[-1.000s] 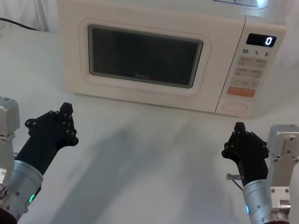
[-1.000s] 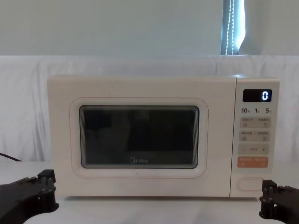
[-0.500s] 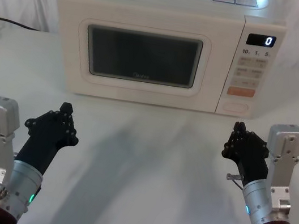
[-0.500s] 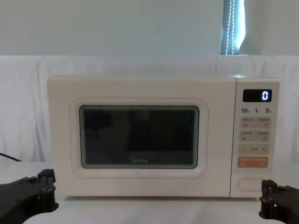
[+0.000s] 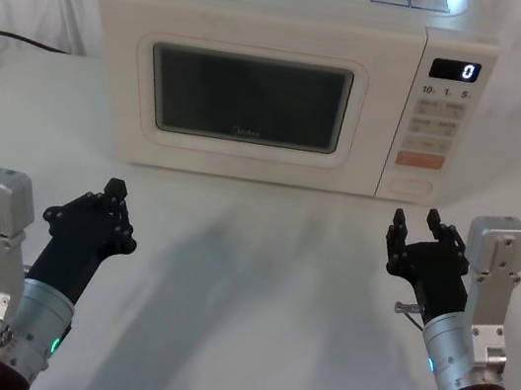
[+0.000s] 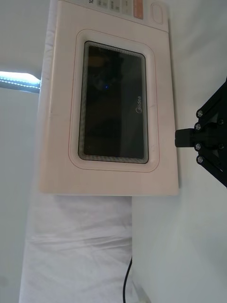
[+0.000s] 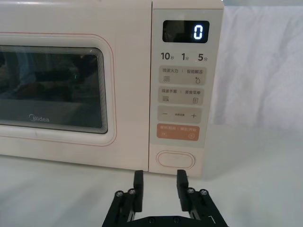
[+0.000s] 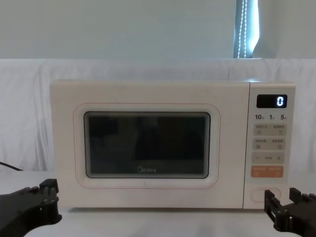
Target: Press the button to open the microwave door with one hand; close the microwave door with the other hand.
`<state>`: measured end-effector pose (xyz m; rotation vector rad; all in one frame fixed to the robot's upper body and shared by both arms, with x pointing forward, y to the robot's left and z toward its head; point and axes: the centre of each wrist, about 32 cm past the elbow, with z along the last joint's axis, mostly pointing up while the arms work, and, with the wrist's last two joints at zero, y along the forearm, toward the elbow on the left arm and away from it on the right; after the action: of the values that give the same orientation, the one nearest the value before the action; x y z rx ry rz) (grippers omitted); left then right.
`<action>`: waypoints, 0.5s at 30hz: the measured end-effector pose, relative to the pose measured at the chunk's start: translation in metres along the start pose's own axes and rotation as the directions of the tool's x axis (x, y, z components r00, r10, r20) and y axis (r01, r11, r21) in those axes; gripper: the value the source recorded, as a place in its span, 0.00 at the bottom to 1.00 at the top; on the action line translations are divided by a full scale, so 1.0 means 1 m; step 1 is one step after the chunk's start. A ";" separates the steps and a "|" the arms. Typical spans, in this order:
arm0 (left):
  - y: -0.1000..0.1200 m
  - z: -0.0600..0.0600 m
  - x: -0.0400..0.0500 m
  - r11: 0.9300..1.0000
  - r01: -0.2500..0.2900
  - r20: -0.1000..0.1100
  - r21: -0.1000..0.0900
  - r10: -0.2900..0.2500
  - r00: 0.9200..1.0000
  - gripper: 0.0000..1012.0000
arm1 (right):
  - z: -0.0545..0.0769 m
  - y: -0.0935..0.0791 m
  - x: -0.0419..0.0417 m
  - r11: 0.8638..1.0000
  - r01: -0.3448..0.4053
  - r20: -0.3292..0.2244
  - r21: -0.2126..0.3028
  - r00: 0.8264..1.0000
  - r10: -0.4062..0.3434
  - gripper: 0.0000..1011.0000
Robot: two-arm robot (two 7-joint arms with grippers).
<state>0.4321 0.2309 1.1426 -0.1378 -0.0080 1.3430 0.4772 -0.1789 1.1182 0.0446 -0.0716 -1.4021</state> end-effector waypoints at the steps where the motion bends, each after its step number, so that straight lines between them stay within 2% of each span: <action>1: 0.000 0.000 0.0000 1.000 0.000 0.000 0.000 0.000 1.000 0.00 | 0.000 0.000 0.0000 1.000 0.000 0.000 0.000 1.000 0.000 0.44; 2: 0.000 0.000 0.0000 1.000 0.000 0.000 0.000 0.000 1.000 0.00 | 0.000 0.000 0.0000 1.000 0.000 0.000 0.000 1.000 0.000 0.51; 7: 0.000 0.000 0.0000 1.000 0.000 0.000 0.000 0.000 1.000 0.01 | 0.000 0.000 0.0000 1.000 0.000 0.000 0.000 1.000 0.000 0.63; 9: 0.000 0.000 0.0000 1.000 0.000 0.000 0.000 0.000 1.000 0.06 | 0.000 0.000 0.0000 1.000 0.000 0.000 0.000 1.000 0.000 0.72; 11: 0.000 0.000 0.0000 1.000 0.000 0.000 0.000 0.000 1.000 0.10 | 0.000 0.000 0.0000 1.000 0.000 0.000 0.000 1.000 0.000 0.75; 13: 0.000 0.000 0.0000 1.000 0.000 0.000 0.000 0.000 1.000 0.18 | 0.000 0.000 0.0000 1.000 0.000 0.000 0.000 1.000 0.000 0.85; 15: 0.000 0.000 0.0000 1.000 0.000 0.000 0.000 0.000 1.000 0.21 | 0.000 0.000 0.0000 1.000 0.000 0.000 0.000 1.000 0.000 0.88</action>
<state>0.4321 0.2309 1.1426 -0.1377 -0.0079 1.3430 0.4772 -0.1789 1.1182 0.0446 -0.0716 -1.4021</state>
